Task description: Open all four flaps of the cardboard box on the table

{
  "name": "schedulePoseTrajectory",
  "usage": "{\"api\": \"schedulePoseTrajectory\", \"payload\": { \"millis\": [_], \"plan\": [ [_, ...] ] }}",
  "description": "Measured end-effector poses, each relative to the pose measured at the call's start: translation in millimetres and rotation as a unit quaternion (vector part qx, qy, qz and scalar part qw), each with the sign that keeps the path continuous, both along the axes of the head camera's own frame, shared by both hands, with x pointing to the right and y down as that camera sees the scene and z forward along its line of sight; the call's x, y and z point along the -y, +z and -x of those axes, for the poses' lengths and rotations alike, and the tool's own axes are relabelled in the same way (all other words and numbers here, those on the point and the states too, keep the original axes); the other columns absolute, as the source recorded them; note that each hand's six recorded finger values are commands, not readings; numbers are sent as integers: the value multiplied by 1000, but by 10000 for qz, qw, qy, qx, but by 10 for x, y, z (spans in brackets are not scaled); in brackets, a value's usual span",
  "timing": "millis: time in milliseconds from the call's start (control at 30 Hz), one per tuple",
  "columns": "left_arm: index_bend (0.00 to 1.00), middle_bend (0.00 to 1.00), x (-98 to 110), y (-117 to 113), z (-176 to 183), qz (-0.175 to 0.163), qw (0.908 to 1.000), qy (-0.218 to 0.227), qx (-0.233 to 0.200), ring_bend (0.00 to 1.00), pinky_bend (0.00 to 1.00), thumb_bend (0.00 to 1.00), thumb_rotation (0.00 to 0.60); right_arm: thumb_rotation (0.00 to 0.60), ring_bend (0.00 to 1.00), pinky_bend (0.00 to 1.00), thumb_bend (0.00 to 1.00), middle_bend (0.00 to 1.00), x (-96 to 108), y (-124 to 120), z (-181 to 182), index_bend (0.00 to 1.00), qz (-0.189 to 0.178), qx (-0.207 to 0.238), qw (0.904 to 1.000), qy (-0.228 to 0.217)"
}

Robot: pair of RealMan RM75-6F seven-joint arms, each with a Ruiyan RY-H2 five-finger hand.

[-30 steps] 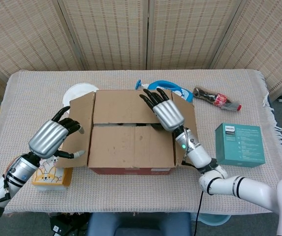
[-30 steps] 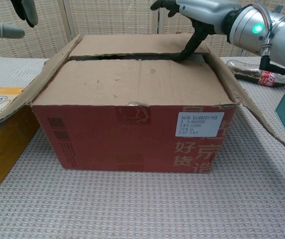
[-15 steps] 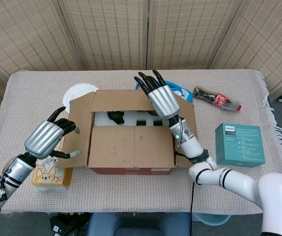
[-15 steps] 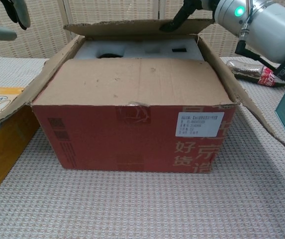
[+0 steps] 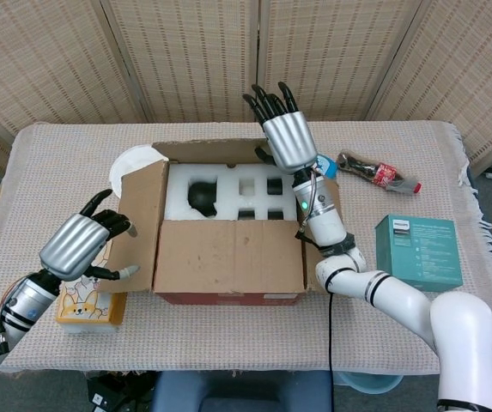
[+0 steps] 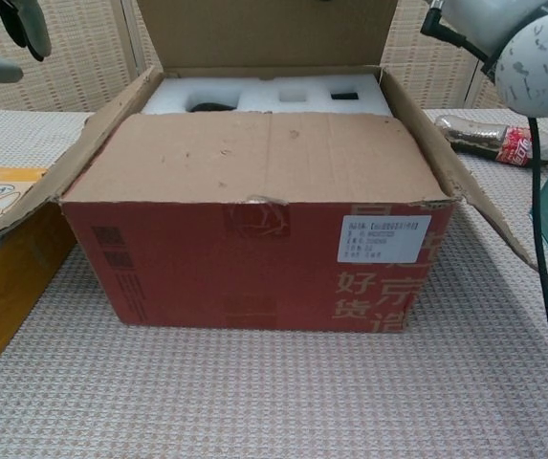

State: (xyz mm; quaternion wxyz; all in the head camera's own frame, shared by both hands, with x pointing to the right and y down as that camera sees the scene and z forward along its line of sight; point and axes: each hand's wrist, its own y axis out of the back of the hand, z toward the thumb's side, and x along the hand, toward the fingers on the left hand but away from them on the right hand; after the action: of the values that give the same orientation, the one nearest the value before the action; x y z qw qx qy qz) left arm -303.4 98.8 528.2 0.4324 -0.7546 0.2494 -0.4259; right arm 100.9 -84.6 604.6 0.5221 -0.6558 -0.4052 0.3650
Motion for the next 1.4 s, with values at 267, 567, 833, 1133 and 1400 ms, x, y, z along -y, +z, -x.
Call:
{"api": "schedulePoseTrajectory", "payload": {
  "millis": [267, 567, 833, 1133, 1400],
  "plan": [
    [417, 425, -8, 0, 23, 16, 10000, -38, 61, 364, 0, 252, 308, 600, 152, 0, 233, 109, 217, -1, 44, 140, -141, -301, 9993, 153],
    [417, 424, -31, -9, 106, 38, 9998, -120, 167, 364, 0, 252, 311, 600, 120, 0, 233, 96, 465, 18, -62, 144, -220, -599, 9959, 643],
    [417, 425, -16, 3, 127, 69, 9997, -150, 164, 364, 0, 252, 308, 600, 118, 0, 233, 90, 467, 69, -101, 144, -127, -636, 9958, 648],
    [414, 424, 3, 13, 132, 73, 9997, -173, 138, 364, 0, 253, 308, 600, 123, 0, 232, 90, 354, -37, -134, 144, 69, -292, 9991, 316],
    [411, 424, 5, 25, 107, 108, 9997, -190, 126, 363, 0, 252, 309, 600, 128, 0, 233, 95, 61, -245, -257, 144, 672, 147, 9976, -108]
  ]
}}
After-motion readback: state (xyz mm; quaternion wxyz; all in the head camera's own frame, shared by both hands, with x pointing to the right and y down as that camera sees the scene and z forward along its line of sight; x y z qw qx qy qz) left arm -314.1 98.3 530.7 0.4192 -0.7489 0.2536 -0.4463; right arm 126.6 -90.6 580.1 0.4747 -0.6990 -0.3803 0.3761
